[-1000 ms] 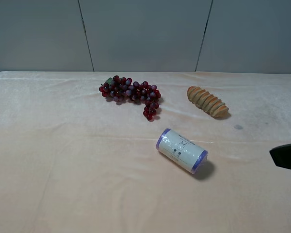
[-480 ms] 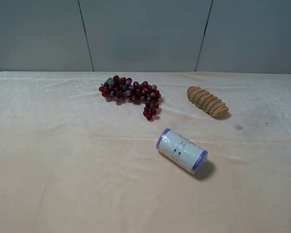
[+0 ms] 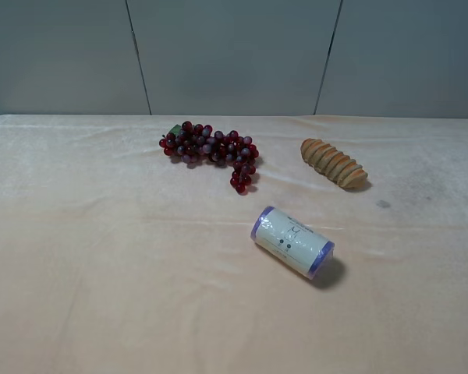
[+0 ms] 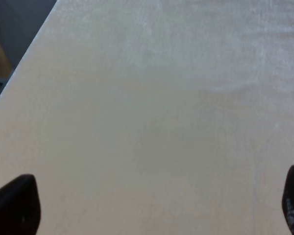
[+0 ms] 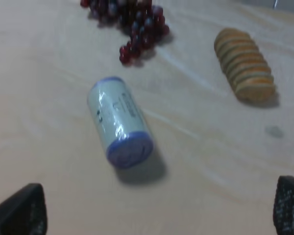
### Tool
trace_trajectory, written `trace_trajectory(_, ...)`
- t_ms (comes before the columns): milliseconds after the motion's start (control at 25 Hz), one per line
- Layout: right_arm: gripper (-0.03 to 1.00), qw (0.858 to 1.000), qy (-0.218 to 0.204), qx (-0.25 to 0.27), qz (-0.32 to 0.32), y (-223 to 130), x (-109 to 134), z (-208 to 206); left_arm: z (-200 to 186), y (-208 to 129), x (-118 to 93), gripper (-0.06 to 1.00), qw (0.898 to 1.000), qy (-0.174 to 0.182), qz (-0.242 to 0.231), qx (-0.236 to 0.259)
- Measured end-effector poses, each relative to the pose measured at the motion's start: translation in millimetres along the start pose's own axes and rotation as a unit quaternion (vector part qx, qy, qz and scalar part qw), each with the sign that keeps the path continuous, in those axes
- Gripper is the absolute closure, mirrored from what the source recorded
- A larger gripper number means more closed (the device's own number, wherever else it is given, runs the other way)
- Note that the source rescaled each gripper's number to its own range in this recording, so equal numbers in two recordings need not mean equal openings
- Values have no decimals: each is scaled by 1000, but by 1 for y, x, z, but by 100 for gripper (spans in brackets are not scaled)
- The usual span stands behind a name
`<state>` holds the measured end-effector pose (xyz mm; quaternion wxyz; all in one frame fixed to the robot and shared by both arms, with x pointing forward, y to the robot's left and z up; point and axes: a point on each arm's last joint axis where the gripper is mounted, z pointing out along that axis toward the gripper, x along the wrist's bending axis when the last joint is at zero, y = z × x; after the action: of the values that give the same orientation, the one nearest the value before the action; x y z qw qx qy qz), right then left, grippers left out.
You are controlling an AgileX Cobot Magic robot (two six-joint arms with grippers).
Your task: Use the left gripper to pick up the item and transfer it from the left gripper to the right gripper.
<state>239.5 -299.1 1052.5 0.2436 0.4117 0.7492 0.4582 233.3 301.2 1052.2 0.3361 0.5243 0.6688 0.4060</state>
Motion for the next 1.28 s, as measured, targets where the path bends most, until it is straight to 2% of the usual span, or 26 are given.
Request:
trace_trajectory(400, -3, 1000, 0, -4, 2, 1, 0, 0, 0, 0, 0, -3, 1000, 0, 0, 0)
trace_trajectory(520, -3, 1000, -13, -5, 8, 1, 0, 0, 0, 0, 0, -3, 1000, 0, 0, 0)
trace_trajectory(760, -3, 991, -118, -11, 62, 1, 0, -1, 0, 0, 0, -3, 1000, 0, 0, -1)
trace_trajectory(1000, -3, 963, -239, -25, 120, -1, 1, -4, 0, 0, 0, -3, 1000, 0, 0, -1)
trace_trajectory(1120, -3, 951, -276, -25, 138, -1, 2, -3, 0, 0, 0, -3, 1000, 0, 0, -1)
trace_trajectory(1280, -3, 948, -285, -26, 142, -1, 2, -4, 0, 0, 0, -3, 1000, 0, 0, -1)
